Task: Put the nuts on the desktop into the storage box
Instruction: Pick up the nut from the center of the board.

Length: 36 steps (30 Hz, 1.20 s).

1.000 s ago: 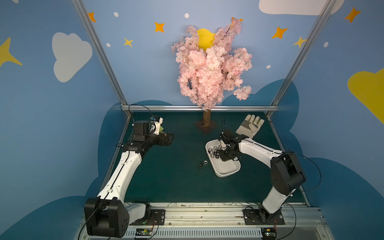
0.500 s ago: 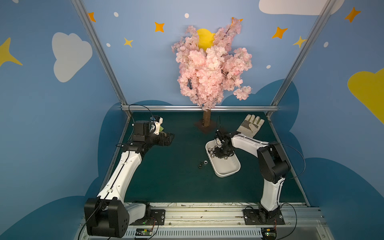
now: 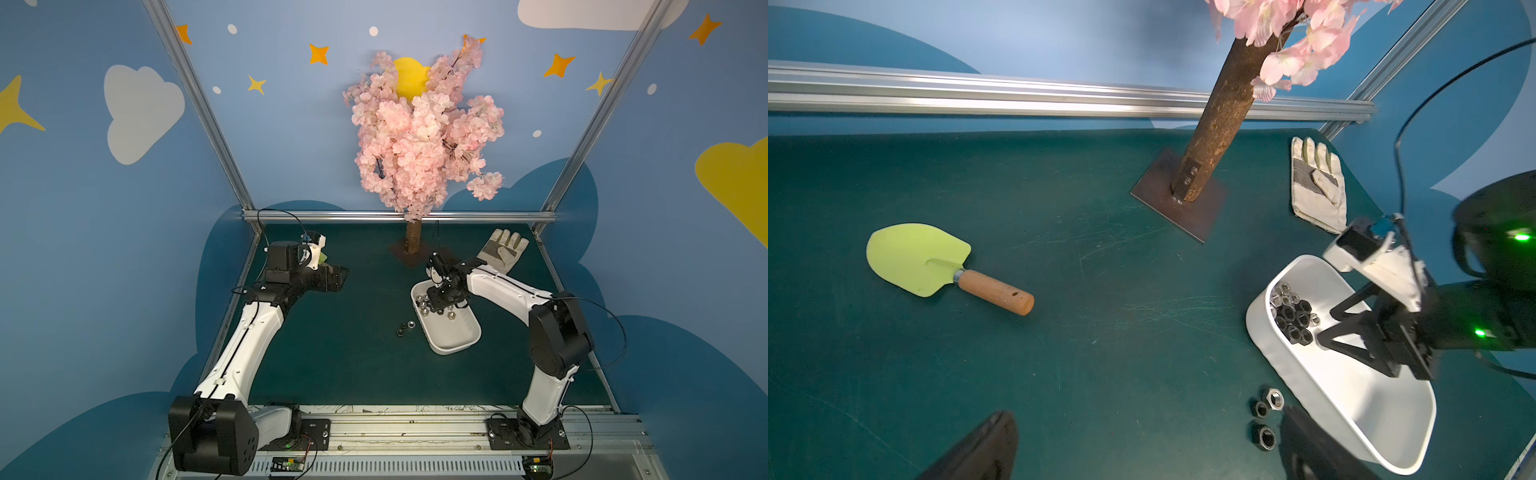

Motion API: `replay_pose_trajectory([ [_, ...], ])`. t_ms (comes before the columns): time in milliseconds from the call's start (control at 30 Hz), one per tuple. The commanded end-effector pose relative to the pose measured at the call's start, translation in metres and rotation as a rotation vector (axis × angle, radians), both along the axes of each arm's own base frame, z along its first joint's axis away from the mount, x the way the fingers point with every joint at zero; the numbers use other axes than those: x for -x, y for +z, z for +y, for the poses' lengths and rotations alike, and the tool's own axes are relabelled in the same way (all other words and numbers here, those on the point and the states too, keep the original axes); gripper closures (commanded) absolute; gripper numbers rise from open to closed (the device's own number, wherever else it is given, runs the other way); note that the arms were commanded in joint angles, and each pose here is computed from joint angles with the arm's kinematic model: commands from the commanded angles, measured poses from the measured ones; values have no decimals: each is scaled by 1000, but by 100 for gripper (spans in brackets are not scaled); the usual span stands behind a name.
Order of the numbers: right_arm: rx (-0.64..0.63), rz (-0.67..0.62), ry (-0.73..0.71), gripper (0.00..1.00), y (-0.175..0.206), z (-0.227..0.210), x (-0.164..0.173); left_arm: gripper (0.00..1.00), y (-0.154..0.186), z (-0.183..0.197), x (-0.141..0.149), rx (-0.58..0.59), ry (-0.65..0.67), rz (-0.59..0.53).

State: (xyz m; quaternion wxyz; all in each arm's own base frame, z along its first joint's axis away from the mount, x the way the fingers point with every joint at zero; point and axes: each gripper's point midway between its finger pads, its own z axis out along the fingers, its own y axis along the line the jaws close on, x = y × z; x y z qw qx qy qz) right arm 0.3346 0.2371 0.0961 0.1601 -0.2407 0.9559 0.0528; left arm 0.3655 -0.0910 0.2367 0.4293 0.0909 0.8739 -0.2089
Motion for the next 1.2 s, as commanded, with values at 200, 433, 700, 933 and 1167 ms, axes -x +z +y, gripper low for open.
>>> replay_pose_trajectory([
  [200,-146,-29,308,43,38,94,53,0,-2,0,-1,-8,-6,-6],
  [433,-40,125,353,44,-7,106,83,0,-2,0,-1,-11,-4,-7],
  [700,30,208,303,43,-38,98,96,0,-1,0,0,-9,-4,-8],
  [933,51,250,293,44,-55,97,101,0,1,2,0,-15,0,-16],
  [1167,60,281,289,44,-66,99,103,0,1,2,0,-16,-1,-17],
])
